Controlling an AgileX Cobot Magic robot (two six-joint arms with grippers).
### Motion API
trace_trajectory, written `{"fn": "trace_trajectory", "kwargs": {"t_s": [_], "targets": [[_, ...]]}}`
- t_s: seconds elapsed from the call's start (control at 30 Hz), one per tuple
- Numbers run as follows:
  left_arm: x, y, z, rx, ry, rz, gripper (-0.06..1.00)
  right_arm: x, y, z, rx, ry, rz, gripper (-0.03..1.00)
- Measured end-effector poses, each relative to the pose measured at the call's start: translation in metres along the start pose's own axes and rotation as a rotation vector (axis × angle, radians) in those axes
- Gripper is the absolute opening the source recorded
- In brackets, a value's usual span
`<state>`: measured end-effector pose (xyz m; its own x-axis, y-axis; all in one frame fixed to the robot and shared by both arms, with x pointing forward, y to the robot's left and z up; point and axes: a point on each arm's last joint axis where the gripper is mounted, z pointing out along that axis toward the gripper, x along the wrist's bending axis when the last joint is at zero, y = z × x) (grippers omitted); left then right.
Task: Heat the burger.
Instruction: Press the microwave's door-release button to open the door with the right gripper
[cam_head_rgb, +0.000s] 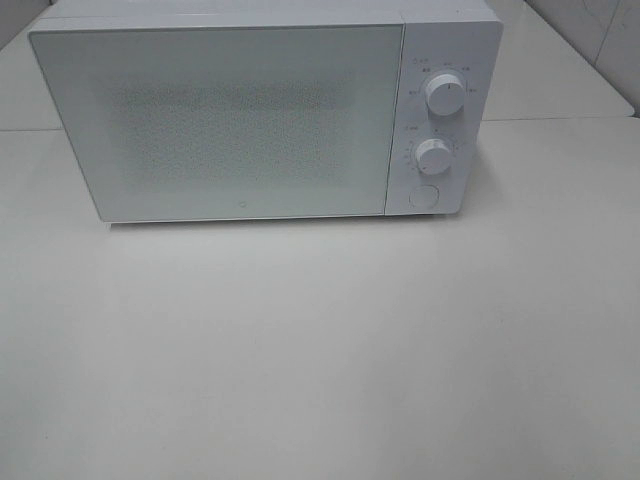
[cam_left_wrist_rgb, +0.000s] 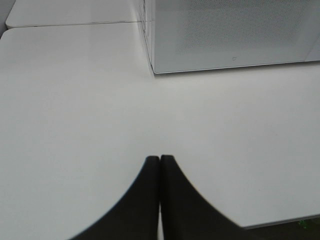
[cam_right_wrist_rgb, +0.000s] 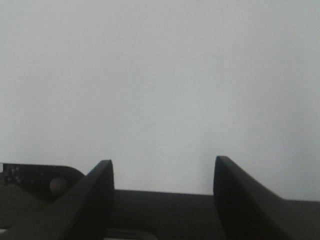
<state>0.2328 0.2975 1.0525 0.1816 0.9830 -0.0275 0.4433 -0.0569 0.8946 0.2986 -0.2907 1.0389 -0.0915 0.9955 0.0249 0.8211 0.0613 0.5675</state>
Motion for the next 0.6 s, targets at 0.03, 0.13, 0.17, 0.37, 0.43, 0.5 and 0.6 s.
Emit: {"fn": "trace_trajectory", "kwargs": {"t_s": [0.03,0.13,0.17,0.37,0.43,0.5,0.6], "targets": [[0.0,0.0,0.0,0.0,0.0,0.0,0.0,0.0,-0.004,-0.007,-0.055,0.003,-0.003,0.56],[0.0,0.0,0.0,0.0,0.0,0.0,0.0,-0.001,-0.011,-0.015,-0.128,0.006,-0.015,0.56],[0.0,0.0,0.0,0.0,0.0,0.0,0.0,-0.001,-0.011,-0.015,-0.128,0.006,-0.015,0.56],[0.0,0.0,0.0,0.0,0.0,0.0,0.0,-0.002,-0.028,-0.033,-0.292,0.012,-0.028,0.56],[0.0,0.0,0.0,0.0,0.0,0.0,0.0,-0.002,-0.03,-0.035,-0.312,0.013,-0.028,0.56],[0.0,0.0,0.0,0.0,0.0,0.0,0.0,-0.002,-0.035,-0.039,-0.354,0.015,-0.029,0.56],[0.0,0.0,0.0,0.0,0.0,0.0,0.0,-0.003,-0.043,-0.045,-0.417,0.017,-0.031,0.56]]}}
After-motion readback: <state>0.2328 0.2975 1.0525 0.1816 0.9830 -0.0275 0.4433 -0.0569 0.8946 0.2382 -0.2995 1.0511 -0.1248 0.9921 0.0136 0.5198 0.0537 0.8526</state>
